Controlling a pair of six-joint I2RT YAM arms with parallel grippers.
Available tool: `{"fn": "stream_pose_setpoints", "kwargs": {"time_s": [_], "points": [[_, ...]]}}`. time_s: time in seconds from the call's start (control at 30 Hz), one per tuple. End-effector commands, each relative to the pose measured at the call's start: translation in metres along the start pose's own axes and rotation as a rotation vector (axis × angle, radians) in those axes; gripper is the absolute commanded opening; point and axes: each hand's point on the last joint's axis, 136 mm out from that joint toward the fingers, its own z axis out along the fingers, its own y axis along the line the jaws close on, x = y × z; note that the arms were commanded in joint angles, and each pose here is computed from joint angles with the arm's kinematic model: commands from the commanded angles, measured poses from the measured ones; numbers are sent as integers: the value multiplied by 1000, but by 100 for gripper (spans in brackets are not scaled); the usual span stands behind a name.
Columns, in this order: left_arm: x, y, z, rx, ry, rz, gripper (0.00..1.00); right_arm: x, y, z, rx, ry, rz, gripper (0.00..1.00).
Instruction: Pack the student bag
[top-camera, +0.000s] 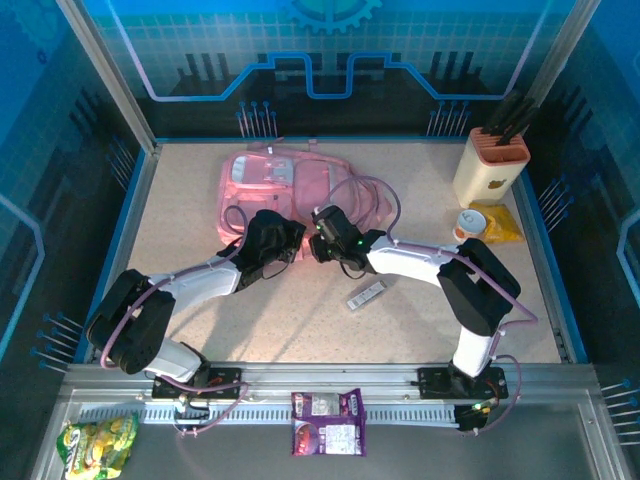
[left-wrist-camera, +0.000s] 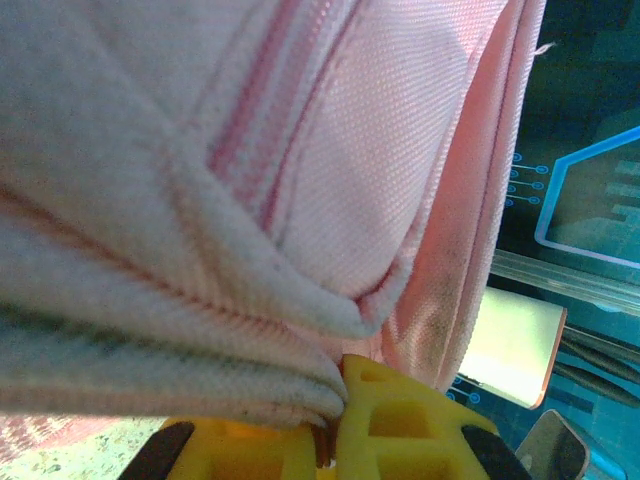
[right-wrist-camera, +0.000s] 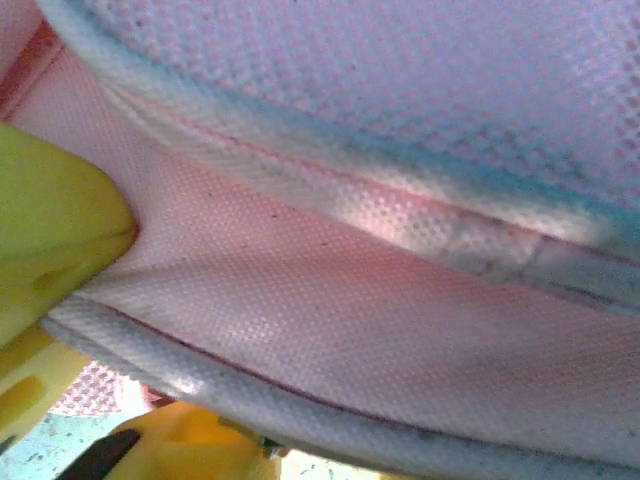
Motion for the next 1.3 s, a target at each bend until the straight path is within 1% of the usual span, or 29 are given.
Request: {"fn": "stream_pose_setpoints", "kwargs": {"time_s": [0.0, 0.07, 0.17, 0.23, 0.27, 0.33, 0.43, 0.5, 0.73, 0.93, 1.0, 1.07, 1.17, 1.23, 1.27], "points": [[20, -39, -9, 102, 70, 46, 0, -24, -4, 0, 19, -113, -20, 25], [18, -38, -9, 95, 64, 51, 0, -24, 1, -2, -8, -127, -38, 25], [17, -36, -11, 89, 57, 60, 0, -26, 5, -7, -32, -146, -73, 21], [16, -35, -12, 85, 49, 64, 0, -25, 1, -9, -13, -135, -73, 17], [14, -34, -12, 83, 43, 66, 0, -25, -2, -11, 0, -130, -74, 13], [12, -34, -13, 82, 36, 70, 0, -22, -9, -14, 33, -114, -74, 8], [7, -32, -15, 73, 27, 73, 0, -15, -20, -18, 64, -100, -62, 2], [2, -29, -16, 70, 18, 76, 0, -9, -25, -22, 74, -77, -63, 0], [-20, -26, -32, 50, -21, 103, 0, 15, -50, -32, 91, 22, -30, 0], [-37, -25, -38, 41, -16, 124, 0, 25, -83, -42, 132, 85, 9, 0], [-44, -24, -41, 31, -20, 142, 0, 26, -94, -46, 115, 101, 55, 0], [-52, -22, -44, 11, -19, 173, 0, 29, -101, -51, 116, 126, 63, 0], [-69, -21, -49, -8, -32, 217, 0, 37, -103, -57, 124, 180, 33, 0], [-77, -23, -50, -15, -22, 242, 0, 42, -93, -59, 73, 210, 1, 0], [-80, -25, -49, -17, -11, 262, 0, 44, -81, -60, 25, 217, -36, 0]]}}
